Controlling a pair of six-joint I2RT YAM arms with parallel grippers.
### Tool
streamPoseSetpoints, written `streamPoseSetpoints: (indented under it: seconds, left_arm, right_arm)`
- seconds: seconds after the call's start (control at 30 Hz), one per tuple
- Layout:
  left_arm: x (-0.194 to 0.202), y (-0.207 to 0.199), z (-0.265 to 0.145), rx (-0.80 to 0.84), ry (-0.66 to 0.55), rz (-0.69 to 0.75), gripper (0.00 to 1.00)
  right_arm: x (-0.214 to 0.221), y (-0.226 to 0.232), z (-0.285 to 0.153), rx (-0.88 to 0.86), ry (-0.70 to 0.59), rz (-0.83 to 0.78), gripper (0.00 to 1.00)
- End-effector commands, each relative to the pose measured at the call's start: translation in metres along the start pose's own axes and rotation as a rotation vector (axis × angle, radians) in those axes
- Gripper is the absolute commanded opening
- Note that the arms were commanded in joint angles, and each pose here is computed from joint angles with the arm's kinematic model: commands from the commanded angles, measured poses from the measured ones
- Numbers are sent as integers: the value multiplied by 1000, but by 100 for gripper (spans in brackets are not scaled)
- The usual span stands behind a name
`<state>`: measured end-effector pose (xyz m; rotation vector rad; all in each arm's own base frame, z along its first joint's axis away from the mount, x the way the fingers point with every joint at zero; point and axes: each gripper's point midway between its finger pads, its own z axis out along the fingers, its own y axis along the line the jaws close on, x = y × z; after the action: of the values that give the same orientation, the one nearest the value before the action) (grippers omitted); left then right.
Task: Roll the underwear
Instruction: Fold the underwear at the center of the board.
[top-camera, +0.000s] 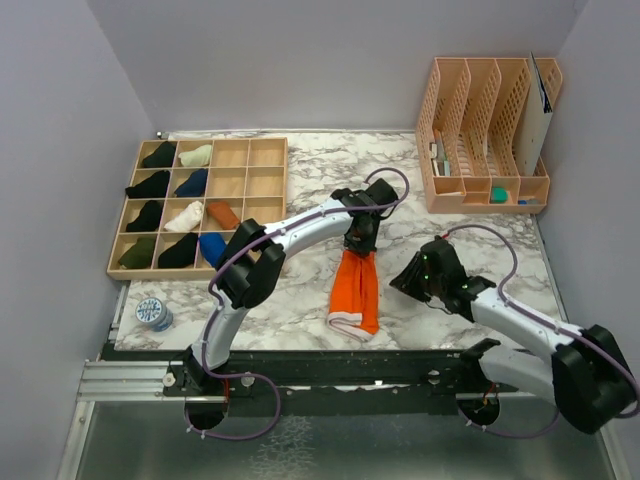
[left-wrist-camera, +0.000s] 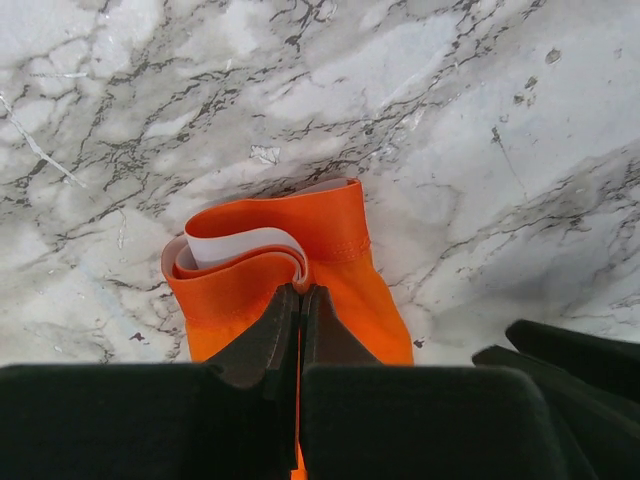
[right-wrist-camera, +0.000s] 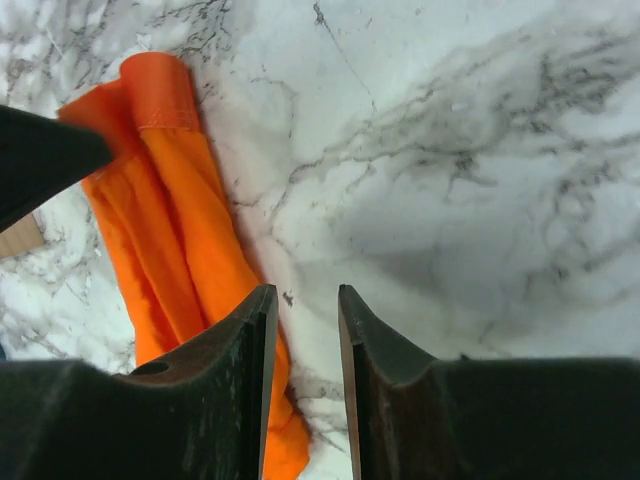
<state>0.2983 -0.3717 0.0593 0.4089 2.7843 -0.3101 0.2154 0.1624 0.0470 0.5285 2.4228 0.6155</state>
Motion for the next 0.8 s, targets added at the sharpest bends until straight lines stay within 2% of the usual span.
streamPoseSetpoints:
  seconds: [0.0, 0.17, 0.37, 0.6, 0.77]
  left_arm:
    - [-13, -8, -5, 23, -32, 12, 0]
    - [-13, -9, -6, 27, -33, 8, 0]
    - [-11, -8, -4, 28, -24, 9, 0]
    - [-13, -14, -4, 53, -18, 7, 0]
    - [-11, -10, -4, 44, -16, 4, 0]
  right_arm:
    - [-2, 36, 11, -230, 139, -107, 36]
    - [-24, 48, 33, -272, 142, -121, 37]
    - [-40, 45, 58, -325, 178, -63, 38]
    - [-35, 55, 77, -446, 259, -21, 38]
    - [-34, 49, 79, -436, 241, 32, 40]
